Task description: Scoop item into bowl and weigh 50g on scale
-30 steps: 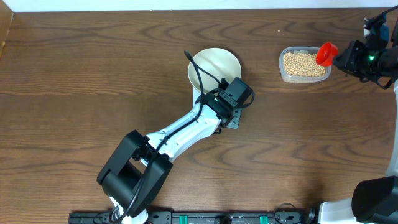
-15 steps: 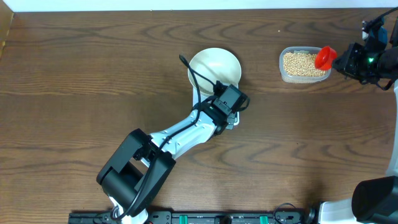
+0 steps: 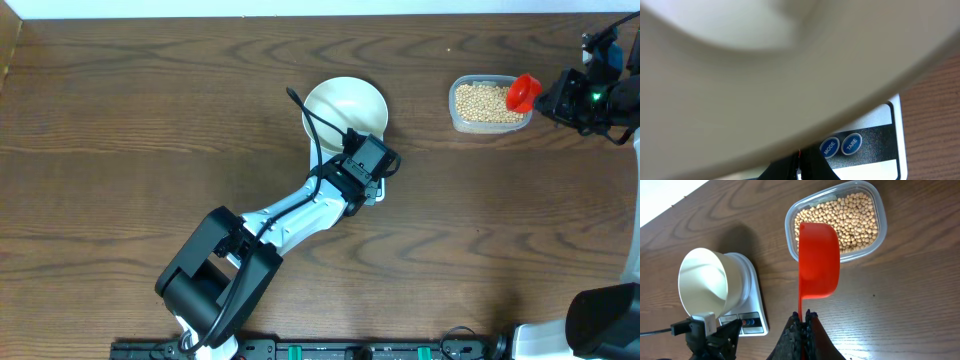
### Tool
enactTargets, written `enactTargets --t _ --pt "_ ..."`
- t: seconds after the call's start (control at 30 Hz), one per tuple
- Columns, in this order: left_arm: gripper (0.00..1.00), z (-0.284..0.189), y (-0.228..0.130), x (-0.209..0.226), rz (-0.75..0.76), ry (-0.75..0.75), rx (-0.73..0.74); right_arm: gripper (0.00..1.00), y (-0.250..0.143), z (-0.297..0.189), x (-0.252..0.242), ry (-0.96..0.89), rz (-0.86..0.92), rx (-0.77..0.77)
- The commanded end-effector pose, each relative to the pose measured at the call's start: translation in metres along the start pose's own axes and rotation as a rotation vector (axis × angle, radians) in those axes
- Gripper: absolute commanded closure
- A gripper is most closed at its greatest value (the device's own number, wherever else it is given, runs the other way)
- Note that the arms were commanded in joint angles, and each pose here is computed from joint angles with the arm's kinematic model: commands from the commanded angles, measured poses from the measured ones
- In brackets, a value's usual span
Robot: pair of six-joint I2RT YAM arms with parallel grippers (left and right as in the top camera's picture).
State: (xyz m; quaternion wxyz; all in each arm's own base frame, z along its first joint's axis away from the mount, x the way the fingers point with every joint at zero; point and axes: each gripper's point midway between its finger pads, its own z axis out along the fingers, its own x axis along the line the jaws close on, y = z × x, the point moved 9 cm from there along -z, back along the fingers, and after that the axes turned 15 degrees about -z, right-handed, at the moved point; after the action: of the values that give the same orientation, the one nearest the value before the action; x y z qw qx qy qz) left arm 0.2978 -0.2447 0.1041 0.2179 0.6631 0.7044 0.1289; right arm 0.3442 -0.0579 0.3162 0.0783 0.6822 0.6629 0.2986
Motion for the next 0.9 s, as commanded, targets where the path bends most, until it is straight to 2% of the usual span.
enactTargets --t 0.0,0.63,0.87 --pt "0.93 0.008 -0.004 0.006 0.017 0.035 0.002 0.99 0.003 -0.005 0.001 -0.004 -0.019 -0.018" --pt "0.93 0.022 -0.011 0.007 0.022 0.053 0.021 0.99 0.003 -0.005 0.001 0.000 -0.019 -0.019" --pt "0.93 0.022 -0.010 0.006 -0.027 0.050 0.017 0.99 0.003 -0.006 0.001 -0.001 -0.019 -0.019"
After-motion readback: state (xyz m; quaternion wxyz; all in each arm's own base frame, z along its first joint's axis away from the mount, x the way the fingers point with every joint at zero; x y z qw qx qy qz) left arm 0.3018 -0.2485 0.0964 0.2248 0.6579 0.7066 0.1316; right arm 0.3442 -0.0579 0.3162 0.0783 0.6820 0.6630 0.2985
